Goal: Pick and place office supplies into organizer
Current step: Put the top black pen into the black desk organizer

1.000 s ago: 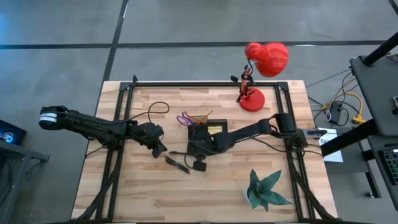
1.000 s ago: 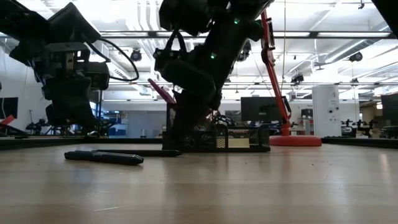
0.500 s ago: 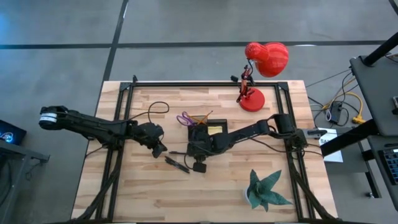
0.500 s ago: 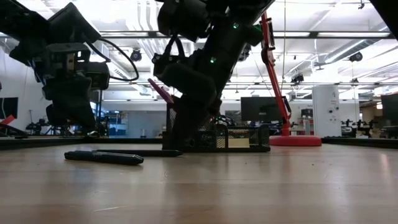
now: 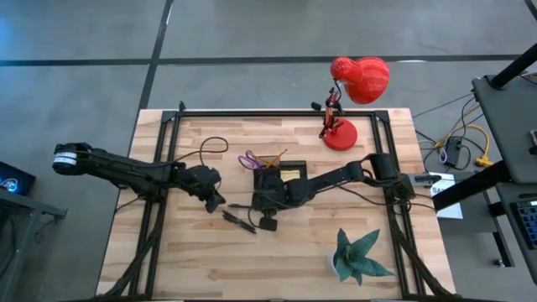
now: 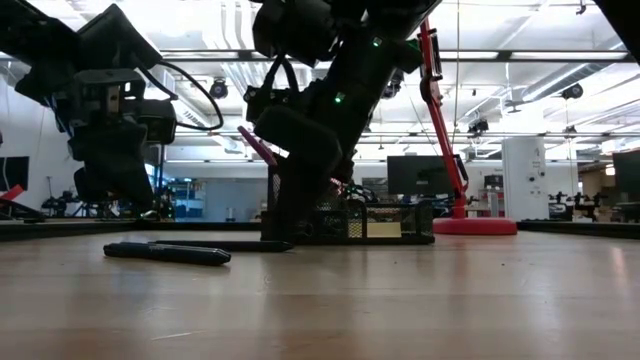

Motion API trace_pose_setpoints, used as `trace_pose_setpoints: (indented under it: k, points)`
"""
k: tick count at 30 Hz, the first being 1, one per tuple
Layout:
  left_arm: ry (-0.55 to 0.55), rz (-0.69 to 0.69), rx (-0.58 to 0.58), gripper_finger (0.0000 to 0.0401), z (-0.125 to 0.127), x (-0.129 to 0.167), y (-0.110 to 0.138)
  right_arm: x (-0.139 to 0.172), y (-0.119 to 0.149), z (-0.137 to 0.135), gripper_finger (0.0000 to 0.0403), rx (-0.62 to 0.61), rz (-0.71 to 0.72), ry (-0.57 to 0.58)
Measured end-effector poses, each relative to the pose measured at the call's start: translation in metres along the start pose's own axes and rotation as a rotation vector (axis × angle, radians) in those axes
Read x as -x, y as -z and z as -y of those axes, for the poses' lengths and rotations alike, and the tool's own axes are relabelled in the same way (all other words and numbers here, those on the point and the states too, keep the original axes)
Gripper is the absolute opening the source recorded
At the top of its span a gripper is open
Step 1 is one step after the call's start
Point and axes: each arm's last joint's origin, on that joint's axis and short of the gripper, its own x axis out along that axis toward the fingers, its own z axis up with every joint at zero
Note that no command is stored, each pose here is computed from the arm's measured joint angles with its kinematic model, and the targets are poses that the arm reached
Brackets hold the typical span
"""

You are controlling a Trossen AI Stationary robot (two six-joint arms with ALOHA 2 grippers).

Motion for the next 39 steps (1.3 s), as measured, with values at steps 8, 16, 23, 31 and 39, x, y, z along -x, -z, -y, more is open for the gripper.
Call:
trace_pose_setpoints:
  k: [8,16,23,31,39]
  points:
    - [0.000,0.000,0.000,0.0034,0.0000,0.0000,0.0000,-0.0001,0.0007,0.0000,0.0078,0.002,-0.006,0.001]
    - [0.000,0.000,0.000,0.0034,0.0000,0.0000,0.0000,-0.0003,0.0011,0.0001,0.0106,0.006,-0.007,0.002]
    - [0.000,0.000,0.000,0.0034,0.0000,0.0000,0.0000,-0.0009,0.0023,0.0003,0.0074,0.006,-0.011,0.003]
    - [0.000,0.000,0.000,0.0034,0.0000,0.0000,0.0000,-0.0009,0.0023,0.0003,0.0035,0.007,-0.011,0.002]
    - [0.000,0.000,0.000,0.0034,0.0000,0.0000,0.0000,-0.0014,0.0033,0.0003,0.0038,0.007,-0.016,-0.005]
